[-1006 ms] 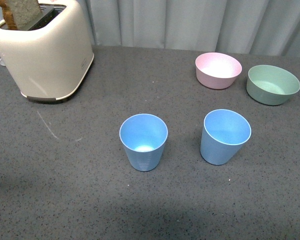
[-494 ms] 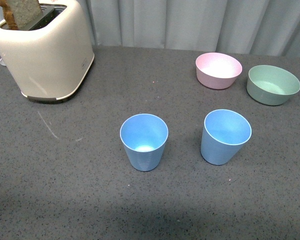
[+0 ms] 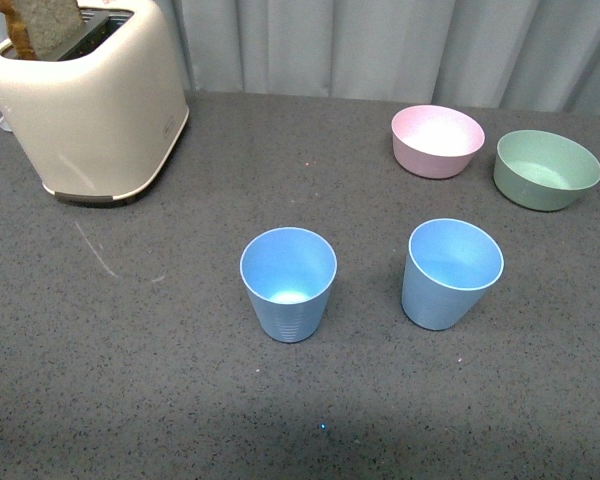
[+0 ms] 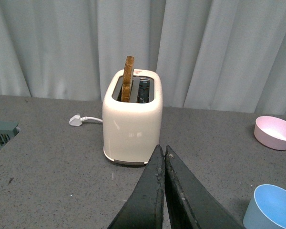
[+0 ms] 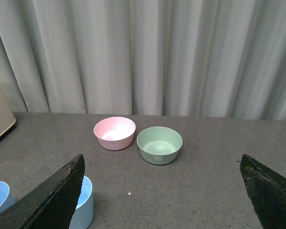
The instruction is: Stack blue cups with both arms
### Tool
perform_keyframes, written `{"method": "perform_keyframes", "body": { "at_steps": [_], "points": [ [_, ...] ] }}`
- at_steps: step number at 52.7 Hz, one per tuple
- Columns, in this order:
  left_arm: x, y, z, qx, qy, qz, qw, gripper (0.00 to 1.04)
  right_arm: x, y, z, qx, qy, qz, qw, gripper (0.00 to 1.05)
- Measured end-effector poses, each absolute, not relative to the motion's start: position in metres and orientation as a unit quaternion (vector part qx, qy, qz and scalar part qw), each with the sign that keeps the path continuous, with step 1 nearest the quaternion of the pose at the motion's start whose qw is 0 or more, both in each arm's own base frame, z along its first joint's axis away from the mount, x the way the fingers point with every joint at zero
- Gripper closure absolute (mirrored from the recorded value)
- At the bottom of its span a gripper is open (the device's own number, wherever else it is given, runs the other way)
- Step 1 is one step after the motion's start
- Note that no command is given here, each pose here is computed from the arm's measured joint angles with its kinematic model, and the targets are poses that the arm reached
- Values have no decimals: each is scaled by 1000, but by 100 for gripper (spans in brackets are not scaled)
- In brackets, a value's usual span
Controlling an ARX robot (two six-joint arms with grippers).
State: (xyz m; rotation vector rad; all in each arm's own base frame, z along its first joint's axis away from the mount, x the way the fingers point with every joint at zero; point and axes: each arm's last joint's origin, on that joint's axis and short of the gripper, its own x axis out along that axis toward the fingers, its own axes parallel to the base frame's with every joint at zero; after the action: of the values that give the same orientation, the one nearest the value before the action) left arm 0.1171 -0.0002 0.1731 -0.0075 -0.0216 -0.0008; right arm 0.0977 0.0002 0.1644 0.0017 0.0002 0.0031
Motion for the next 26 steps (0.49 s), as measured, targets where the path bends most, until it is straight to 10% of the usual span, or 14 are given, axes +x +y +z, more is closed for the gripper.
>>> {"method": "perform_keyframes", "body": {
  "at_steps": [26],
  "points": [
    [108, 0, 173, -4, -11, 0, 1000, 101, 98, 0, 164, 1, 0, 2, 1000, 10]
  ]
}}
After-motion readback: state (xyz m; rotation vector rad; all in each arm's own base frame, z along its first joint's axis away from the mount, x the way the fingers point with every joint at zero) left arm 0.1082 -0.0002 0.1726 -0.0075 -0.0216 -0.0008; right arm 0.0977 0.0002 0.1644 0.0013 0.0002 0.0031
